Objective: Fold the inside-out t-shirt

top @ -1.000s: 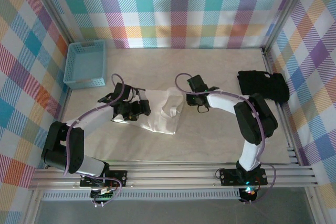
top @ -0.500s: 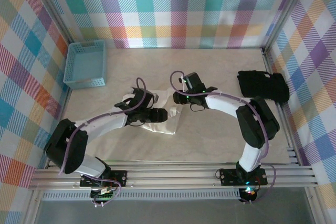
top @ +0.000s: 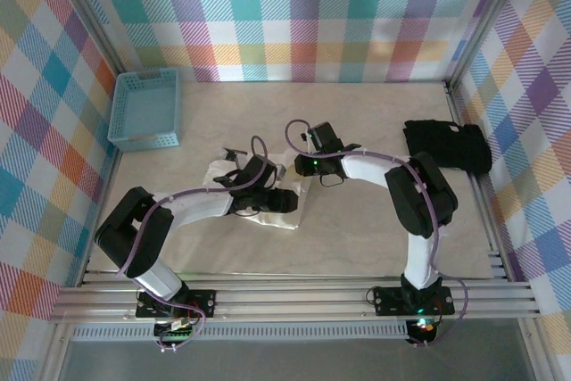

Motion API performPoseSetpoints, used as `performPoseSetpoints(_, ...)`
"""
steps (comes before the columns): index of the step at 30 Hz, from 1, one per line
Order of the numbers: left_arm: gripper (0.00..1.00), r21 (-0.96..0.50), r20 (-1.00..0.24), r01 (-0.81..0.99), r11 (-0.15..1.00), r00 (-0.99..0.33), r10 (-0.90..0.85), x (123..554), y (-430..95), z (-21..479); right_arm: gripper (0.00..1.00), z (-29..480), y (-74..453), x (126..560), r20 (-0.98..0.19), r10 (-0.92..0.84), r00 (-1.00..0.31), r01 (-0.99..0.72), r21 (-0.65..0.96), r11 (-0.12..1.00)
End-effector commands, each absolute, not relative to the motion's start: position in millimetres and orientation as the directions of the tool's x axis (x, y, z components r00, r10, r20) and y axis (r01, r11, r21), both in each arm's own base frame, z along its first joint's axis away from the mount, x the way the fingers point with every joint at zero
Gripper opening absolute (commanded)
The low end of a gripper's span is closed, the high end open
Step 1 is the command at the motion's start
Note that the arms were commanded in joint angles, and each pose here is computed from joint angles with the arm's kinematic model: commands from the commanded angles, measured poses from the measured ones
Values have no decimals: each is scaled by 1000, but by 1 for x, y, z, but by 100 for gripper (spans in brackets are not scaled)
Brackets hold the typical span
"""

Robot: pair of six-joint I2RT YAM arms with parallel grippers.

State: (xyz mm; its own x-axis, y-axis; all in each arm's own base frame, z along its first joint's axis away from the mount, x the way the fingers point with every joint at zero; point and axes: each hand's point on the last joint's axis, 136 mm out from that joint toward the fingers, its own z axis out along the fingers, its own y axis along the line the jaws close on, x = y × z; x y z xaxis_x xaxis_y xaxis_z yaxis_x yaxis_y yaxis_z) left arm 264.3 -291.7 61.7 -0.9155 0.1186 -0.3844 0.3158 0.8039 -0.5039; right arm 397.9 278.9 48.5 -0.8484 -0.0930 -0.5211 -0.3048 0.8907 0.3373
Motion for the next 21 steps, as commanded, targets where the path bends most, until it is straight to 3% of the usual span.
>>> performPoseSetpoints(1,63,-542,-413,467,699,-872,263,243,-322,69,27,48,264,423,-509,-4,-861,-219,364,905)
performPoseSetpoints(7,65,-562,-463,563,606,-821,334,232,-337,95,26,58,243,427,-502,30,-864,-189,381,905)
performPoseSetpoints(13,70,-506,-556,544,670,-799,228,261,-307,139,35,105,229,387,-558,-46,-829,-311,391,867)
performPoseSetpoints(17,72,-515,-510,287,807,-860,-20,310,-236,143,42,126,255,323,-547,-90,-832,-416,509,754)
performPoseSetpoints(21,72,-532,-399,-30,846,-873,-282,349,-160,121,46,131,307,260,-535,-185,-824,-517,580,629)
